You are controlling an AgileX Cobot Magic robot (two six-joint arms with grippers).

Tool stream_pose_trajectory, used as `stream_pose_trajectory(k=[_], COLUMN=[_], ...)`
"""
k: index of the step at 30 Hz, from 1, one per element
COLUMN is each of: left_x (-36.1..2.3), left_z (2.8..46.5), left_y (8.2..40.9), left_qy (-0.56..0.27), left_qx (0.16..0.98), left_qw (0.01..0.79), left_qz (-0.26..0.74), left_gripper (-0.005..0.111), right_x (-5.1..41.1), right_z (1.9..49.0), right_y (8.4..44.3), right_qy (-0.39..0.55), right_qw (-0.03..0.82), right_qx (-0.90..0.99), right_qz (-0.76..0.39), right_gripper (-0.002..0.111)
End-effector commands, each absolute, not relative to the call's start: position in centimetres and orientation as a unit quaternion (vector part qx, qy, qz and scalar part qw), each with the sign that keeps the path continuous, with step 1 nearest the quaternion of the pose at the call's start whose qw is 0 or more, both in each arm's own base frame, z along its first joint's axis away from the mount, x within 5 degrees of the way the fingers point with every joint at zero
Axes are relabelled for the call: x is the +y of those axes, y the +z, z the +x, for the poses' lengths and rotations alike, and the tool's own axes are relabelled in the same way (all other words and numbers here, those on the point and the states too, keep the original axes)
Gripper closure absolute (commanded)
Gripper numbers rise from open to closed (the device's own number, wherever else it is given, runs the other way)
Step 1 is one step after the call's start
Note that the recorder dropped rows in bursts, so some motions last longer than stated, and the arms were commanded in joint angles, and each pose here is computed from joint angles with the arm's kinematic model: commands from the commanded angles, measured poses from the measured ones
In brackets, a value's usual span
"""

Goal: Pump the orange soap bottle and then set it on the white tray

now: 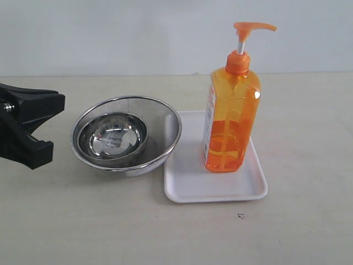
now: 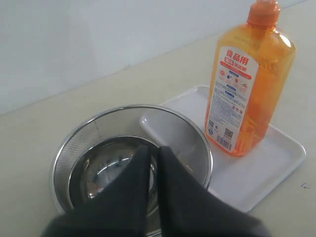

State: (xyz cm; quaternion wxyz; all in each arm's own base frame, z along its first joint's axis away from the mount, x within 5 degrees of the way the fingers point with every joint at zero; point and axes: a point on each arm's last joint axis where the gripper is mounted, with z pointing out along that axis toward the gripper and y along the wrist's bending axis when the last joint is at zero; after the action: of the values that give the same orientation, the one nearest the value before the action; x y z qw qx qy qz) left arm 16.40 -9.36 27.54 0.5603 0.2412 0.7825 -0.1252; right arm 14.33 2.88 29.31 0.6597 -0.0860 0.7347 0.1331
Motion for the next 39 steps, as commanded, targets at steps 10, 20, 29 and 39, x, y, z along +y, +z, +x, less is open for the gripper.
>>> stream_pose_trajectory(k=[10,20,29,39], left_x=[-9.3,-9.3,-9.3,-9.3], left_z=[16.3,16.3,16.3,16.3], left_y=[27.6,27.6,27.6,27.6], left_qy=[-0.128,-0.128,-0.128,-0.128], left_qx=[0.782,0.782,0.782,0.782], left_qw=[0.561,0.561,0.561,0.561], left_qz=[0.238,0.238,0.238,0.238], left_gripper=[0.102,0.102,0.102,0.102], right_x=[1.9,1.9,0.8,0.3], right_z=[7.7,6.8,6.9,7.0], right_y=[23.1,22.4,23.2,21.2], right_qy=[0.098,0.097,0.045,-0.004], right_qw=[0.697,0.714,0.747,0.717], right_qx=[0.708,0.691,0.663,0.696], right_qz=[-0.054,-0.051,-0.022,-0.029], right_gripper=[0.109,0.109,0.109,0.109])
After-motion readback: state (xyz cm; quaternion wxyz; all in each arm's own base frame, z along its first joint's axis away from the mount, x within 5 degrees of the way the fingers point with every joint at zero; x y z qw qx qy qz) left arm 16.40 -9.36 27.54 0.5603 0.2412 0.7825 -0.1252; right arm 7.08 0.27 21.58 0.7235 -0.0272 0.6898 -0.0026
